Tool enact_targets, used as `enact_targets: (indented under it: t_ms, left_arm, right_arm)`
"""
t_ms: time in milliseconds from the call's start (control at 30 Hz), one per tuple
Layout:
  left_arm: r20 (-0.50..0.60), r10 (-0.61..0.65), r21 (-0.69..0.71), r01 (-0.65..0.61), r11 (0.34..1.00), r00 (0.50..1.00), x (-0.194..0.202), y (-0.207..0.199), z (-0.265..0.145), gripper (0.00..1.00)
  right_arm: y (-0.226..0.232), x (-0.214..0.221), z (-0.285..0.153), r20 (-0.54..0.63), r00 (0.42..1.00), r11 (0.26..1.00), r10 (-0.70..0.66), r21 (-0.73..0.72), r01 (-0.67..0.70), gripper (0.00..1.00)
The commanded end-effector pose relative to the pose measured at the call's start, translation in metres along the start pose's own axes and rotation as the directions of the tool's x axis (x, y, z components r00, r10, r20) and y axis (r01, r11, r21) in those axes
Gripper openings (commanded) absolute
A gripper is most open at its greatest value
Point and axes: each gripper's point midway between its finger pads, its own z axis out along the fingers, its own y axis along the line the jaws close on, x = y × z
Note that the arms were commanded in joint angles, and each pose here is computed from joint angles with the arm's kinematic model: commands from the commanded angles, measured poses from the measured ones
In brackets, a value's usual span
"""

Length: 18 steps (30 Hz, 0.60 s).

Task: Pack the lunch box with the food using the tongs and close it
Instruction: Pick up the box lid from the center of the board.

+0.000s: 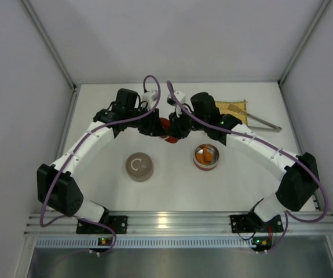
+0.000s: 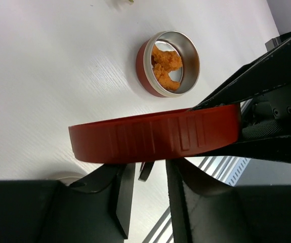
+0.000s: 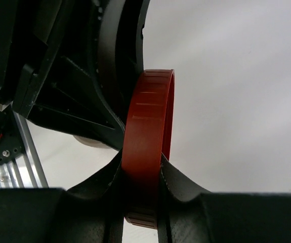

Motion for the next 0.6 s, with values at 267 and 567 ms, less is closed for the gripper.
enact_targets:
  t_ms: [267, 567]
  left_arm:
    - [0.181, 0.072, 0.056, -0.084, 0.995, 0.981, -0.035, -0.025, -0.015, 0.44]
    - [0.208, 0.044, 0.119, -0.07, 0.99, 0.977, -0.04, -0.035, -0.013, 0.33]
  right_arm:
    - [0.003, -0.045, -0.01, 0.193, 0.923, 0.934, 0.333, -0.199, -0.296, 0.0]
    - [-0.012, -0.051, -0.019, 0.235, 0.838, 0.862, 0.492, -0.267, -0.432, 0.0]
